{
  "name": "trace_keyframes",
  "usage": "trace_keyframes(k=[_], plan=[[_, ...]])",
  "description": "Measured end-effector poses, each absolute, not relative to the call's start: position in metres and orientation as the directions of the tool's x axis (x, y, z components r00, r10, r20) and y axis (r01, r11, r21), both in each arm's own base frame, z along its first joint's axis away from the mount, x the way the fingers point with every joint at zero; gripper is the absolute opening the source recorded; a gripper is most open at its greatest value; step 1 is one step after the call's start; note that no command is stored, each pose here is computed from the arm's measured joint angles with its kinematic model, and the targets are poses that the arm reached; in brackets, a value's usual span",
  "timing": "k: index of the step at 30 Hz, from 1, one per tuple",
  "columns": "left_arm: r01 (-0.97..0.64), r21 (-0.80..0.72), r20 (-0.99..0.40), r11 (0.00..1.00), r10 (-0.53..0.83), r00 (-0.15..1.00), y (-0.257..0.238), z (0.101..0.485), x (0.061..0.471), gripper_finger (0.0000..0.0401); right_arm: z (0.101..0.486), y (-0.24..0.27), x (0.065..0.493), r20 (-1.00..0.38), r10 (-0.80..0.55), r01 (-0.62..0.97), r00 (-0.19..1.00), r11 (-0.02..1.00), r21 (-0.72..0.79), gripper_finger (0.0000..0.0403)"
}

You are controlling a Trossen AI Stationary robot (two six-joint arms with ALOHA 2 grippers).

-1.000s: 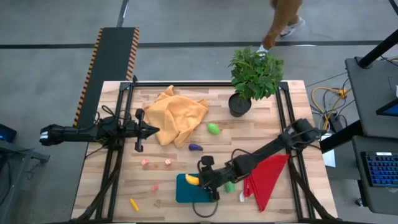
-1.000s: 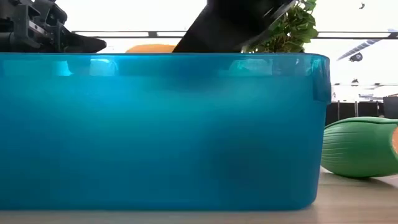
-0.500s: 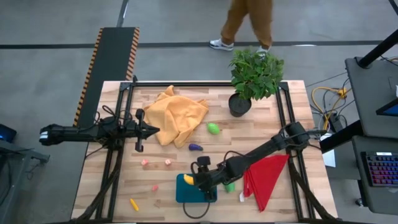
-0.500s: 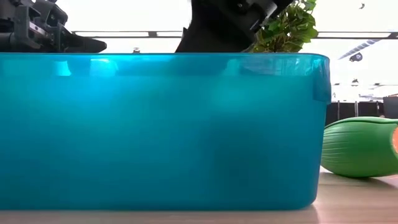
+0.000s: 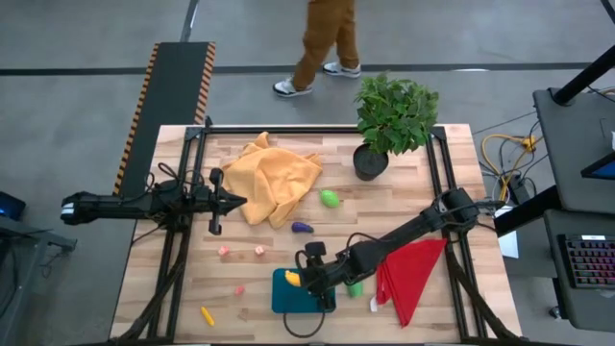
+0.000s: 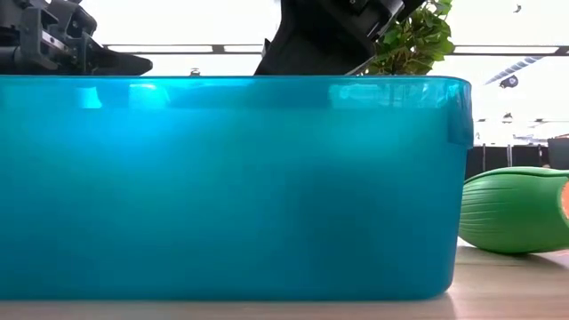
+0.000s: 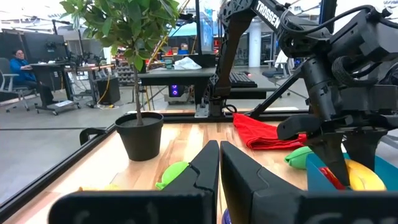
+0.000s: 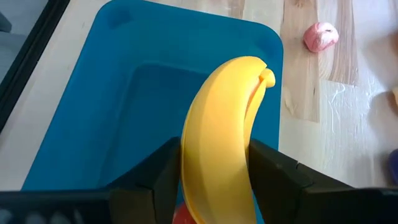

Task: Pick and placing Produce into tupperware
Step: Put the yellow banana into the blue bin, then put the green melon into the blue bin

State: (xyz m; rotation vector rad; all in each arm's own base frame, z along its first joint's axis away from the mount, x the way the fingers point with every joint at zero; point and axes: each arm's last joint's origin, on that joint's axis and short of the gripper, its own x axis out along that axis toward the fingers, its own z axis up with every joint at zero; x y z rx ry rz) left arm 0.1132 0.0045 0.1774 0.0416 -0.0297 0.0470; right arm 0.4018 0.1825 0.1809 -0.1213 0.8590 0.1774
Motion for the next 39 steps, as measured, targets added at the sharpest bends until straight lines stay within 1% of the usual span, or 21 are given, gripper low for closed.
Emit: trace_keyframes(k=[4,8,22,29,33,37,39], plan=[[-0.048,0.041,0.031,0.998,0.047,0.998,0.005,0.177,0.113,0.0,0.181,0.182,0.402,-0.761,0.106,-0.204,0.64,0.978,-0.035,0.0189],[-0.047,0.041,0.031,0.998,0.046,0.998,0.005,0.177,0.113,0.0,0.181,0.183,0.402,-0.76,0.106,-0.204,0.641,0.978,-0.035,0.02],[-0.048,0.041,0.031,0.998,0.047,0.998,0.005,0.177,0.113,0.0,0.183,0.182,0.402,-0.757,0.104,-0.208,0.645,0.977,-0.044,0.0196],[-0.048,0.041,0.031,0.998,0.046,0.998,0.005,0.177,0.113,0.0,0.191,0.178,0.401,-0.747,0.093,-0.199,0.658,0.979,-0.053,0.0194],[-0.048,0.041,0.031,0.998,0.046,0.998,0.005,0.177,0.113,0.0,0.203,0.171,0.396,-0.744,0.006,-0.116,0.668,0.988,-0.097,0.0194],[-0.048,0.041,0.031,0.998,0.046,0.998,0.005,0.177,0.113,0.0,0.219,0.164,0.388,-0.721,-0.108,-0.037,0.684,0.982,-0.183,0.0194],[-0.048,0.041,0.031,0.998,0.046,0.998,0.005,0.177,0.113,0.0,0.225,0.161,0.386,-0.704,-0.149,-0.034,0.694,0.971,-0.238,0.0194]])
